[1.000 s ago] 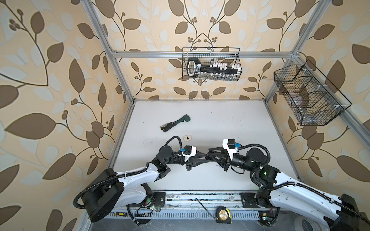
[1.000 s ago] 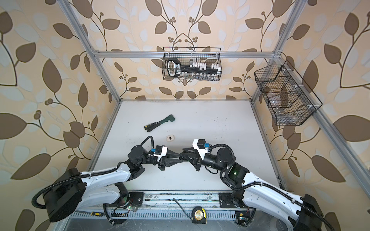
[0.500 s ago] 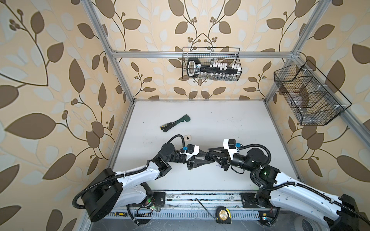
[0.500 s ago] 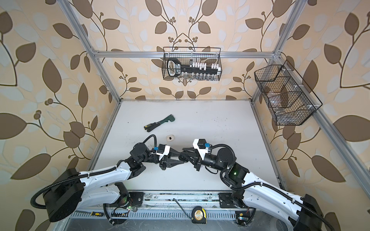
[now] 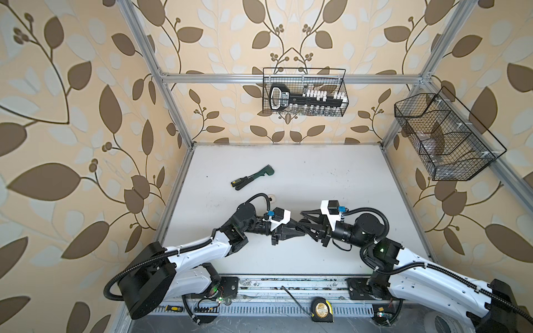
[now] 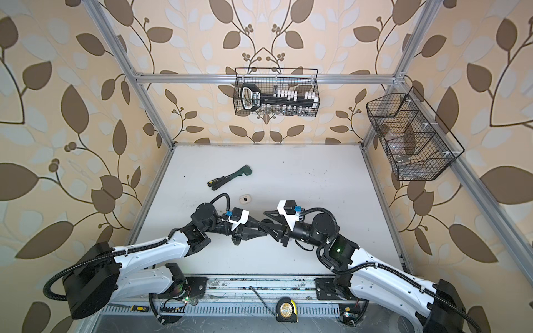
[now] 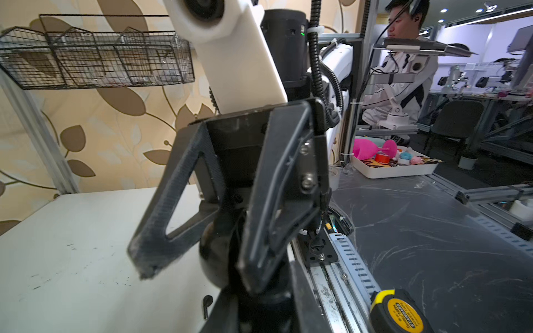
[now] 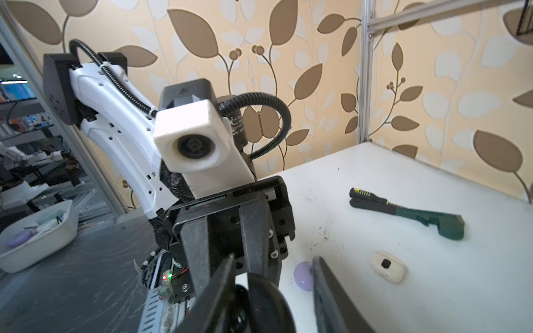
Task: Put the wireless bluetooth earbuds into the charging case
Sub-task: 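Move the right gripper away from the case over the loose earbuds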
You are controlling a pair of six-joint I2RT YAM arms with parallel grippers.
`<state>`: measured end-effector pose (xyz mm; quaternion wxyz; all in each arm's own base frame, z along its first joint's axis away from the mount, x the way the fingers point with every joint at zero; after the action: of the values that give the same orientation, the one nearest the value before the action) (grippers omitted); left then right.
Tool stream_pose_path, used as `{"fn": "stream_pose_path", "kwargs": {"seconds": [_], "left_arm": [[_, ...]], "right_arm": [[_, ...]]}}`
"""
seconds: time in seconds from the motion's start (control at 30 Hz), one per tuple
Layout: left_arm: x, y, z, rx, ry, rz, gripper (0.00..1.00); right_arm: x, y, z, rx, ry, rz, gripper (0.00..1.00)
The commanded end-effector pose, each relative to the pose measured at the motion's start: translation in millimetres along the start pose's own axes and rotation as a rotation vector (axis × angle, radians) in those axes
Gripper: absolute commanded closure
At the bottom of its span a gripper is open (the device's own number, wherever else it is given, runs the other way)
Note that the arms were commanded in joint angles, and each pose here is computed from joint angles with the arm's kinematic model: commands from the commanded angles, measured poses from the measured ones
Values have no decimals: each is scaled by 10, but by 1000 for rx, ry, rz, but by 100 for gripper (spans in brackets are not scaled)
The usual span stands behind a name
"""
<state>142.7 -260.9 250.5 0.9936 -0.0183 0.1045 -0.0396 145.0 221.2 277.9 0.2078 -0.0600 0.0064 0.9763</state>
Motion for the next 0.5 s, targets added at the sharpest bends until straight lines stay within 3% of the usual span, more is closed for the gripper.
{"fn": "stream_pose_path", "kwargs": {"seconds": [0.0,0.1,0.23,0.33,0.47], "left_arm": [[60,36,104,-90,-78,112,100],[169,111,55,-137,-87,219,100],[316,195,40,-190,-49,268,100],[410,285,53,-276,-9,261,100],[516,262,-2,-256,31,252,100]], "right_arm": [[-118,87,98,1,1,-117,40],[-250,239,186,46,-41,-249,29],[-403,515,254,114,-145,-426,9],[-464,694,229,180,-213,-507,5],[-545,867,-6,326,-302,-646,4]]}}
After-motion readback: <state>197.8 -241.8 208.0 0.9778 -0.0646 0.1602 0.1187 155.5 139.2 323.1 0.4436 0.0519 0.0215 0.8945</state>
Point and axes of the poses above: each gripper's point midway between its finger pads, its own y axis back along the fingers, its own x axis along the line the jaws close on, z = x × y, the point moved 6 cm from there along y, back along the fingers, and after that the axes turned 15 degrees about y, right-handed, at the moved point
